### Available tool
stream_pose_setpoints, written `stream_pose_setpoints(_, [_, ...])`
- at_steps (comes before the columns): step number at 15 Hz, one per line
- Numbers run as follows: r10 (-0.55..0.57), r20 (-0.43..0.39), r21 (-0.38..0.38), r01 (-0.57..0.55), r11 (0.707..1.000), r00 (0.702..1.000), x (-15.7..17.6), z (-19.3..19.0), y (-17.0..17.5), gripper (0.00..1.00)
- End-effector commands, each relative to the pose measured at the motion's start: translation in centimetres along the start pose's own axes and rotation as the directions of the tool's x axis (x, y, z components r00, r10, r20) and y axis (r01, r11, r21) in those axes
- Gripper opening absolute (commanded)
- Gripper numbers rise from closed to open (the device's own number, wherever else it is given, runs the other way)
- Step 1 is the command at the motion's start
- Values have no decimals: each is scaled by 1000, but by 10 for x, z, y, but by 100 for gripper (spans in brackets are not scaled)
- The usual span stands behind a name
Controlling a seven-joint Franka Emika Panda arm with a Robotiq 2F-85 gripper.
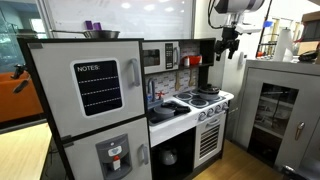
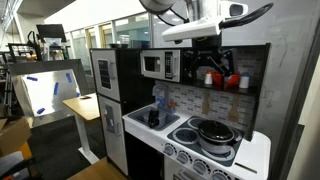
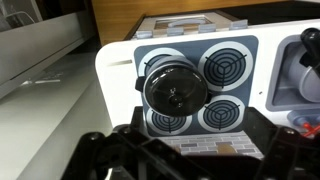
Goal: Push the grey pot to the left side of the stove
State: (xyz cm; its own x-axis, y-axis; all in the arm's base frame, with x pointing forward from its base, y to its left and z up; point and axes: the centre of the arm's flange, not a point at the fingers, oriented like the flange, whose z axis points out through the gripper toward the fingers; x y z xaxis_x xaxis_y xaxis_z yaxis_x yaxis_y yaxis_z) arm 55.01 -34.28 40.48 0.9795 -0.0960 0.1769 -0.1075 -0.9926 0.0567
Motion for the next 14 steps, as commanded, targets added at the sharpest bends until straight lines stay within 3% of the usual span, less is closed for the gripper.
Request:
stream_pose_setpoints(1, [15,3,-4,-15,1000,1000,0,4,9,100])
stream_pose_setpoints(14, [15,4,-3,-15,1000,1000,2,7,9,100])
